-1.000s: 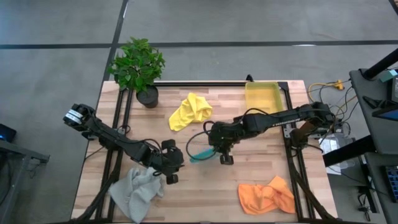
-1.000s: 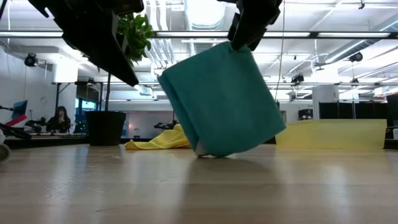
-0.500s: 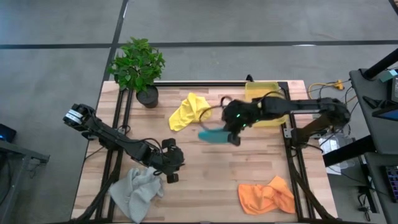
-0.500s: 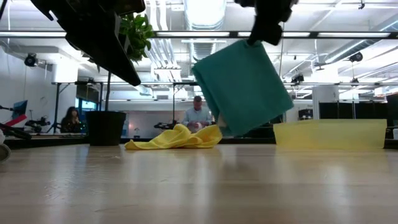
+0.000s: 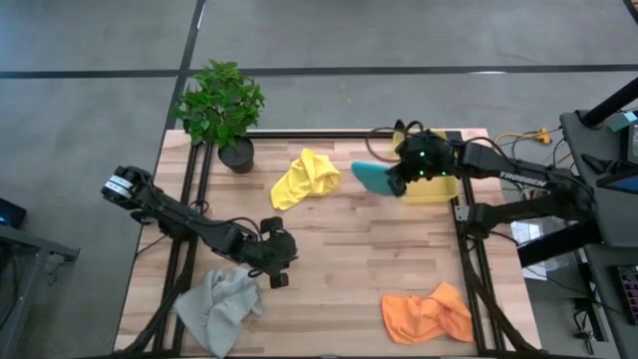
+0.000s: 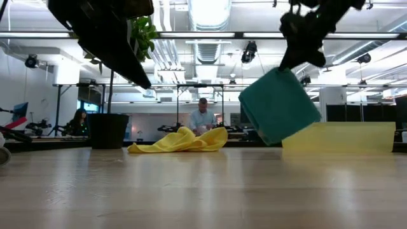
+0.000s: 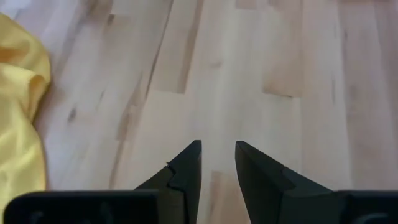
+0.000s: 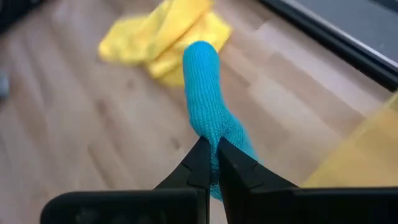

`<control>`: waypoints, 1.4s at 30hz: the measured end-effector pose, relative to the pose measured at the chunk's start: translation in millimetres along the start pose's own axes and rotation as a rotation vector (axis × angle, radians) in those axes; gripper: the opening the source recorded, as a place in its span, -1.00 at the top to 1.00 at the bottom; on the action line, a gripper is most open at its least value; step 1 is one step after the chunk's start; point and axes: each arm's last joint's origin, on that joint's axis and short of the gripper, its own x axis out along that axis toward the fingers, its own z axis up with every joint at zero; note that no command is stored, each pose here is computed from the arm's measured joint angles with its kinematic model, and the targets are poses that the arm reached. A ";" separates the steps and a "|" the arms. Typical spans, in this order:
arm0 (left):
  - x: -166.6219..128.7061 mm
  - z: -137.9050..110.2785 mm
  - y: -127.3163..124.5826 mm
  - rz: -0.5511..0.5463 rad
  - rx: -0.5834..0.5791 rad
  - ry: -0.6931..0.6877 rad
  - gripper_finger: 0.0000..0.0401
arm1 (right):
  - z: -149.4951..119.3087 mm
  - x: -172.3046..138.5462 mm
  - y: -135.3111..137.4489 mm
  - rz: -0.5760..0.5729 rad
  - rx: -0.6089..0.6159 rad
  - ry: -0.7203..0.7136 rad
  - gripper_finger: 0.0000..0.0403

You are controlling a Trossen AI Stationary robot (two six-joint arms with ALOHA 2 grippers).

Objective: Fold microfiber towels
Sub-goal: Put the blue microfiber towel into the yellow bin

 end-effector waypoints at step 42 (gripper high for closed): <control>1.4 7.1 18.4 0.047 -0.024 0.007 0.58 | -65.3 28.6 -101.0 -0.355 0.522 -0.390 0.94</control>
